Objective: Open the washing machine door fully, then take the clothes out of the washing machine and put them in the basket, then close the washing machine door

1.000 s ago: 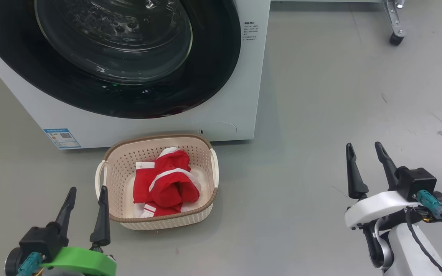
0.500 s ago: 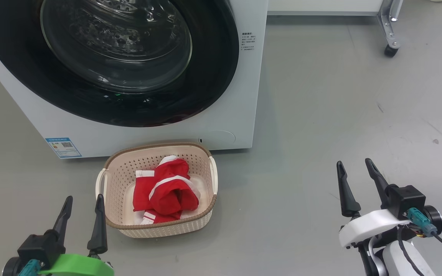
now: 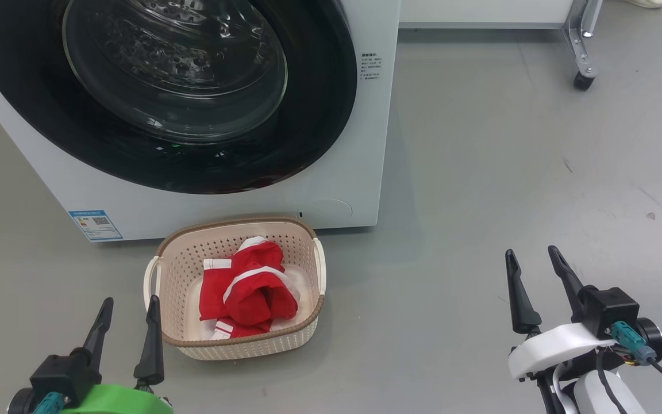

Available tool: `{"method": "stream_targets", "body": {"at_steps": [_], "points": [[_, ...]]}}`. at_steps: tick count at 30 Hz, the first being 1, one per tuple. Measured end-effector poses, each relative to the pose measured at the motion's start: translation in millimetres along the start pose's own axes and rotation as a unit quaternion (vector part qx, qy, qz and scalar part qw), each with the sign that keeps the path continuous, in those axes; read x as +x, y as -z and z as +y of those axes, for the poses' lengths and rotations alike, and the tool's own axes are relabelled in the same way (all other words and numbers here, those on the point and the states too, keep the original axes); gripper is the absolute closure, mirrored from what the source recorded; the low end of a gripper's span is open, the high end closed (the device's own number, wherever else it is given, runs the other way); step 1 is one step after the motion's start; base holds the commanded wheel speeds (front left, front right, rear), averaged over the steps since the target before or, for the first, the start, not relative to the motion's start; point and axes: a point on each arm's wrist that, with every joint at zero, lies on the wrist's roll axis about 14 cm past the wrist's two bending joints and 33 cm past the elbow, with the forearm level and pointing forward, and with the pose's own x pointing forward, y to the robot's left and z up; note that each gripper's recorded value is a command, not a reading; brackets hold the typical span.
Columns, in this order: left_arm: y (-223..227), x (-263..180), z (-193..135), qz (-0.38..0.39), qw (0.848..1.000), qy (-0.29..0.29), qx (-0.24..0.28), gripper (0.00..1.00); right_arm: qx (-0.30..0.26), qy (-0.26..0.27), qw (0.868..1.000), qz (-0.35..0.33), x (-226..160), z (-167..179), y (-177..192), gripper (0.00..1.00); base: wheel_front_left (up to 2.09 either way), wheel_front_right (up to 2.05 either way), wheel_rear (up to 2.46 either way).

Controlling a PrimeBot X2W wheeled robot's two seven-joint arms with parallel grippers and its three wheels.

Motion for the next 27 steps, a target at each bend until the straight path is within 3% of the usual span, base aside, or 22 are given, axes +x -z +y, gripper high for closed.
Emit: {"method": "stream_targets", "body": {"at_steps": [5,6,13,19,27], "points": [[-0.7,-0.6,-0.3,-0.001,1.000,0.000,-0.002,0.00,0.000,-0.001,1.000,-0.005,0.2,0.3,-2.8,0.00,0.00,0.00,0.00],[-0.6,-0.8,-0.9,-0.001,1.000,0.001,-0.006,1.00,0.000,-0.001,1.000,-0.005,0.0,0.4,-3.0,1.00,0.00,0.00,0.00],[25.7,-10.5,-0.7,0.038,0.999,-0.010,-0.020,1.00,0.009,0.011,0.999,0.052,-18.6,-2.2,33.1,1.00,0.00,0.00,0.00],[30.0,-11.4,5.9,0.050,0.998,-0.024,-0.041,1.00,0.033,0.023,0.998,0.057,-20.2,-7.6,34.4,1.00,0.00,0.00,0.00],[34.8,-10.4,11.8,0.065,0.991,-0.044,-0.105,1.00,0.102,0.054,0.991,0.067,-21.3,-21.3,36.4,1.00,0.00,0.00,0.00]]}}
